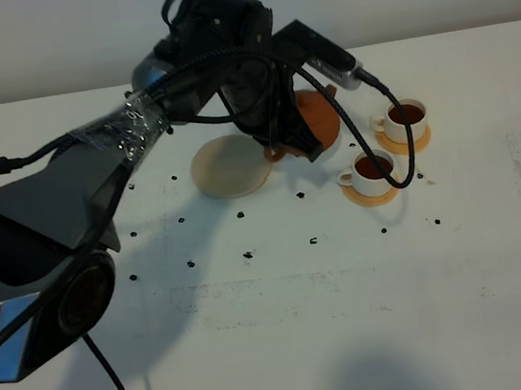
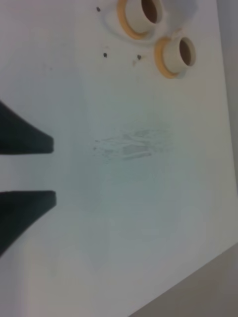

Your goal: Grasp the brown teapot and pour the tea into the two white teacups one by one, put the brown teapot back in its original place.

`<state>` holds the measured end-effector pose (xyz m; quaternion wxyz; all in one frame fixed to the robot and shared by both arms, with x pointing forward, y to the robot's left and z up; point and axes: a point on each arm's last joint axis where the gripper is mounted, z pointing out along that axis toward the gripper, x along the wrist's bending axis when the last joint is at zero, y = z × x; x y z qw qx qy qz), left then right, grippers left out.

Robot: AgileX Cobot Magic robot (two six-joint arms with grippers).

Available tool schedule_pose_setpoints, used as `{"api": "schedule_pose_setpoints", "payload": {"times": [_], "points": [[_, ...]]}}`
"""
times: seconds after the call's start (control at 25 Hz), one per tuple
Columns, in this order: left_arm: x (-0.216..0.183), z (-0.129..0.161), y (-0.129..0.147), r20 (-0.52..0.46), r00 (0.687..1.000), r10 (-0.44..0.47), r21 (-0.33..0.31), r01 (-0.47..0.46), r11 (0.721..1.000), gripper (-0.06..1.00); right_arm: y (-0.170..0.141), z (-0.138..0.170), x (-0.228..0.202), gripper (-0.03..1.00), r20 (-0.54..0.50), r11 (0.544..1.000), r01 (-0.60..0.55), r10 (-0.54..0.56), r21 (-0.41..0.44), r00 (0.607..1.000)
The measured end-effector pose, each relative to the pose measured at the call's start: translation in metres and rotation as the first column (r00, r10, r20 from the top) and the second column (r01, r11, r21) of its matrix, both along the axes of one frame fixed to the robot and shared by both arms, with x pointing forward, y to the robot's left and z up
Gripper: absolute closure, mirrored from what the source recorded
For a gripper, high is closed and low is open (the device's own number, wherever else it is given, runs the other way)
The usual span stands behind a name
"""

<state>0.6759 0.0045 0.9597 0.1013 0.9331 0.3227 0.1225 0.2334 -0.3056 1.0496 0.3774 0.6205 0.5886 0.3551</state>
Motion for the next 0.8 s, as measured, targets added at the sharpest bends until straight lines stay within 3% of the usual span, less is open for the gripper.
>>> {"api": "schedule_pose_setpoints", "payload": {"times": [0.32, 0.6, 0.8], "points": [[-0.008, 0.022, 0.016, 0.027, 1.000, 0.011, -0.027, -0.010, 1.000, 0.86, 0.000, 0.000, 0.000, 0.75, 0.000, 1.000, 0.000, 0.000, 0.000, 1.000], [-0.034, 0.044, 0.066, 0.066, 0.994, 0.084, -0.103, -0.076, 0.992, 0.86, 0.000, 0.000, 0.000, 0.75, 0.000, 1.000, 0.000, 0.000, 0.000, 1.000], [-0.035, 0.037, 0.103, 0.016, 0.983, 0.182, -0.095, -0.180, 0.979, 0.86, 0.000, 0.000, 0.000, 0.75, 0.000, 1.000, 0.000, 0.000, 0.000, 1.000]]}}
